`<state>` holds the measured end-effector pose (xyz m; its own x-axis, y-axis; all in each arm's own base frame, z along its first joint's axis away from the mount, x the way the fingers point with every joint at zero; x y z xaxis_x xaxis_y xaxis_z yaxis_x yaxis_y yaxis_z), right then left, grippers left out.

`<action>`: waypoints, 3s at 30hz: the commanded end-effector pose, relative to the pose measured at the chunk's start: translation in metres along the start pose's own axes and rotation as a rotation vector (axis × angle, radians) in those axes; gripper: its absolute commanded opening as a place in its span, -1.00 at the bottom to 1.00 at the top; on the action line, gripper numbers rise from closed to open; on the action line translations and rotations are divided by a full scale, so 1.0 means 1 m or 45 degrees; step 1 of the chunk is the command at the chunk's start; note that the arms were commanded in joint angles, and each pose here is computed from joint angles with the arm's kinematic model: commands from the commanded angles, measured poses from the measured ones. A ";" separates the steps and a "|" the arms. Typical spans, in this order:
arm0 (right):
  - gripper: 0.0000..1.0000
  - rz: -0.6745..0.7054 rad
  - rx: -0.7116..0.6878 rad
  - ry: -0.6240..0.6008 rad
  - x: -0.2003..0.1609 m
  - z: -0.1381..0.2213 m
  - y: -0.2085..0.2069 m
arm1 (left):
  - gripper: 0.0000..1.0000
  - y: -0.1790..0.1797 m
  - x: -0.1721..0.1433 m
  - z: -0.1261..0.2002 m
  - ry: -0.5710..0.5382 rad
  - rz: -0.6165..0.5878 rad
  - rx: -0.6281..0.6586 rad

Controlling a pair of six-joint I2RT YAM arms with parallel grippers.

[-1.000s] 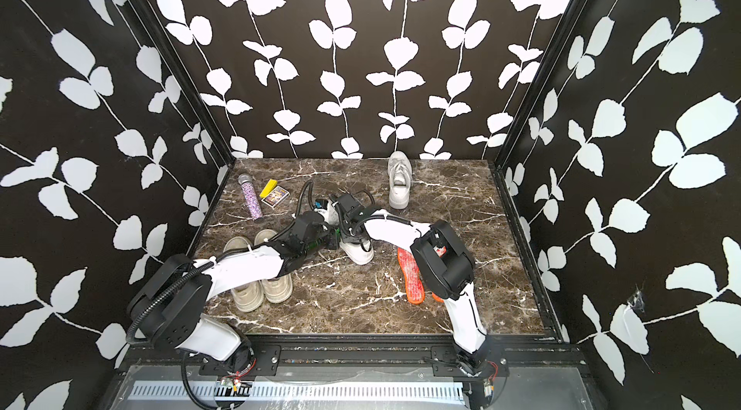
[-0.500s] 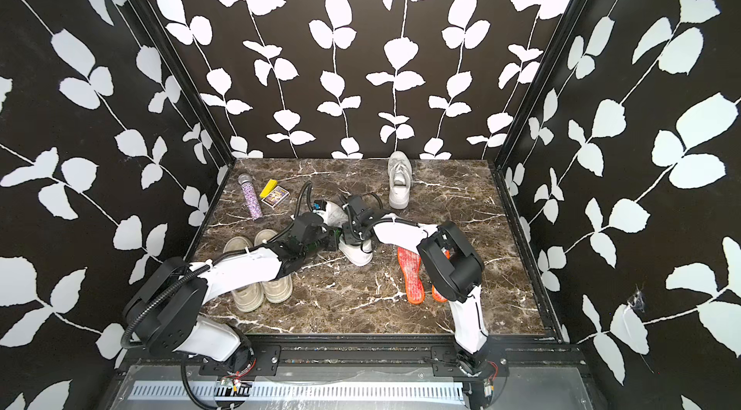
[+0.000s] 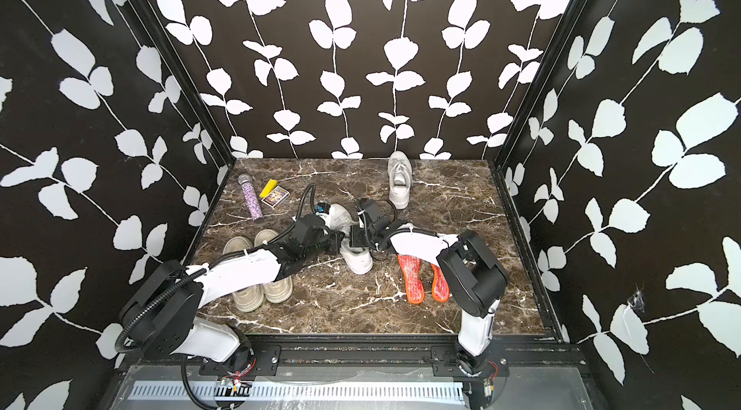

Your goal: Remove the insole from the shoe

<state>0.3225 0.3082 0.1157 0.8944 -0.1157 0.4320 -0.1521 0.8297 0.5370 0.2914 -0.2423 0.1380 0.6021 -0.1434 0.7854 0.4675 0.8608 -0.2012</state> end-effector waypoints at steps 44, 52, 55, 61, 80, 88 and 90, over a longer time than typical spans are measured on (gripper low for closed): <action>-1.00 0.184 0.865 -0.620 0.032 0.145 0.078 | -1.00 0.048 -0.007 0.001 0.274 -0.189 0.356; -1.00 0.270 0.667 -0.649 0.023 0.167 0.059 | -1.00 0.051 0.001 0.010 0.290 -0.255 0.407; -1.00 0.300 0.634 -0.656 0.017 0.181 0.053 | -1.00 0.054 0.004 0.012 0.288 -0.272 0.424; -1.00 0.284 0.508 -0.663 0.005 0.191 0.031 | -1.00 0.051 0.005 0.020 0.311 -0.292 0.396; -1.00 0.075 0.335 -0.460 -0.031 0.149 -0.017 | -1.00 0.098 -0.046 0.098 0.423 -0.197 0.698; -1.00 -0.035 0.258 -0.270 -0.061 0.115 -0.027 | -1.00 0.111 -0.044 0.109 0.408 -0.171 0.774; -1.00 -0.085 0.196 -0.251 -0.068 0.107 -0.031 | -1.00 0.110 -0.043 0.109 0.399 -0.172 0.758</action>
<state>0.2222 0.2351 0.1613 0.7963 -0.2281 0.5602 -0.2698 0.6950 0.6665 0.2521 -0.1133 0.1453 0.7391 -0.3470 0.5774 0.2564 0.9375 0.2352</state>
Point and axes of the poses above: each gripper's point midway between its finger pads, its own z axis back along the fingers, its own y axis along the line the jaws close on, x = y × z, the point moved 4 cm from there along z, back along the fingers, and after that the axes turned 10 degrees about -z, right-handed, at the moved point
